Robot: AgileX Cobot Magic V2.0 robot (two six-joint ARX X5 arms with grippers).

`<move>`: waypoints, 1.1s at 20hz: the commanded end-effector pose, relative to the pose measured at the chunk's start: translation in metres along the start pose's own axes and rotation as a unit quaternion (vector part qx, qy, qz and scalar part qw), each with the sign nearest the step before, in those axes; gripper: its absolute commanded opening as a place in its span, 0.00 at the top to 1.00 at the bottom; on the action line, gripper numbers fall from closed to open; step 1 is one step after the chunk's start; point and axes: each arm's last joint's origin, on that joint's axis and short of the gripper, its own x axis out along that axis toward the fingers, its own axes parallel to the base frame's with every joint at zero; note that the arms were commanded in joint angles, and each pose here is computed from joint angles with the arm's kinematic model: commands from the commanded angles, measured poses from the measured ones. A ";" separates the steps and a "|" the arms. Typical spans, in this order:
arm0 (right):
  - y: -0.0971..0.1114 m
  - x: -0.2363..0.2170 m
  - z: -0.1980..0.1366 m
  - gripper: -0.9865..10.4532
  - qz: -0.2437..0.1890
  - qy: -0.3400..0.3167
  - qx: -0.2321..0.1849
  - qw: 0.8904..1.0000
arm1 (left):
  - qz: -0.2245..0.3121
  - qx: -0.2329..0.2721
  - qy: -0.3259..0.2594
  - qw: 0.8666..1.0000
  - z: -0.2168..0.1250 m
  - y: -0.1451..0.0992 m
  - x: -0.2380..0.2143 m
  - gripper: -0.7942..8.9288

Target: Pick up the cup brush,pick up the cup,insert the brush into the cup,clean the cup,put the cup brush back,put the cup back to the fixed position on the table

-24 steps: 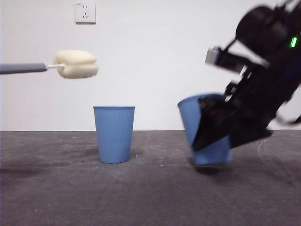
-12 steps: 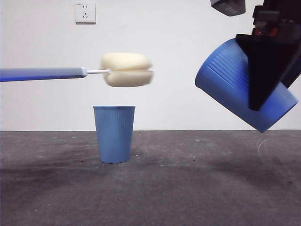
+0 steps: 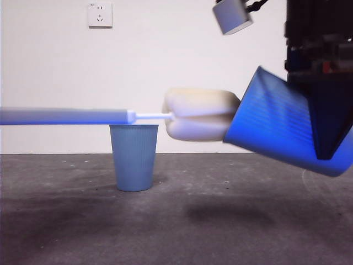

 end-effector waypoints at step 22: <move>0.042 0.011 0.044 0.93 -0.035 -0.037 -0.094 0.994 | -0.026 0.042 0.040 0.998 0.026 -0.012 0.036 0.93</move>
